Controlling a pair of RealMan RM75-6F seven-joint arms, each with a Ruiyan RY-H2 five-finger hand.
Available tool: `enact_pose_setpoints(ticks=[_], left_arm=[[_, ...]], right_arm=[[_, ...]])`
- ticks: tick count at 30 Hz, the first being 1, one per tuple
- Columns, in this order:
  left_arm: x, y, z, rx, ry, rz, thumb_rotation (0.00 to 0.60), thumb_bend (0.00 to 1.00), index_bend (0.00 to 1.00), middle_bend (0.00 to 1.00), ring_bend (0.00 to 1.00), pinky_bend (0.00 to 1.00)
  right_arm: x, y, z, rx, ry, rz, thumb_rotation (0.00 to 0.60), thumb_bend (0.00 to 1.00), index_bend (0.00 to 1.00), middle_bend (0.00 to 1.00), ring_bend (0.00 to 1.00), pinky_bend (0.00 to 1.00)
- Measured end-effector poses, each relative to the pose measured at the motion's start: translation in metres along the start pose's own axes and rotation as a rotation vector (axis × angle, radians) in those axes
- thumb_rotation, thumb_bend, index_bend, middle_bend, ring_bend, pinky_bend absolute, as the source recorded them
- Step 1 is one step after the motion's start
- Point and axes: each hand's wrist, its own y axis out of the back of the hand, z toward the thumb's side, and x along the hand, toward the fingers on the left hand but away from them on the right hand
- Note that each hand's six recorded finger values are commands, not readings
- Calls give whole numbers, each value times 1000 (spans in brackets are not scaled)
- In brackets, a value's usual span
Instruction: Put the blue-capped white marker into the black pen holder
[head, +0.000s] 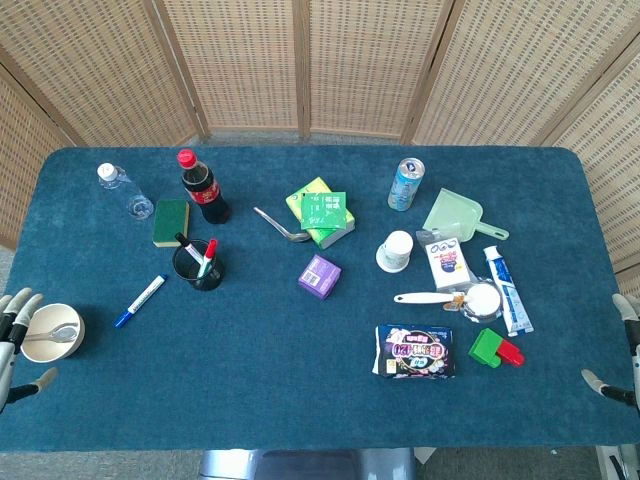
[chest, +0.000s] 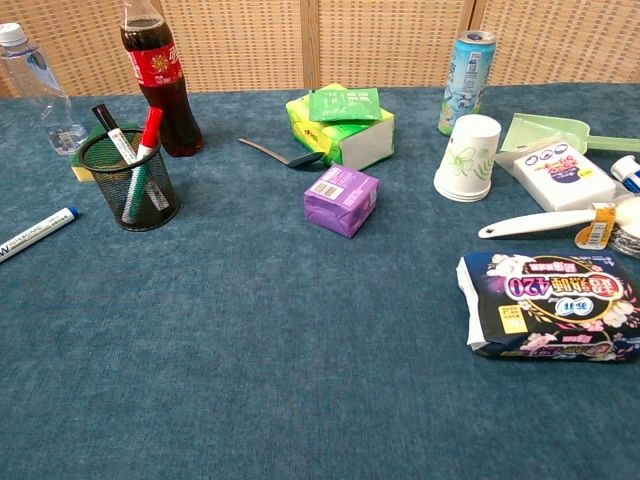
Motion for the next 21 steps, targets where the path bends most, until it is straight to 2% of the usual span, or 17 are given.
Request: enact_pose_setpoints(ticks=[17,20,21], left_arm=[[2,7,-10,-47,13,23,600,187,5,0,0,0],[12,8,-11,-66,4,35,600,190,112,0,0,0],[16,6,-11,-78,3,34,600,199,184,0,0,0]], right_arm=[[0,1,0,-29,8,-6,600,0,50,0,0,0],[0,0,-1,-41,6,0,600,0,55,0,0,0],[0,0,-1,-43,5,3,600,0,56,0,0,0]])
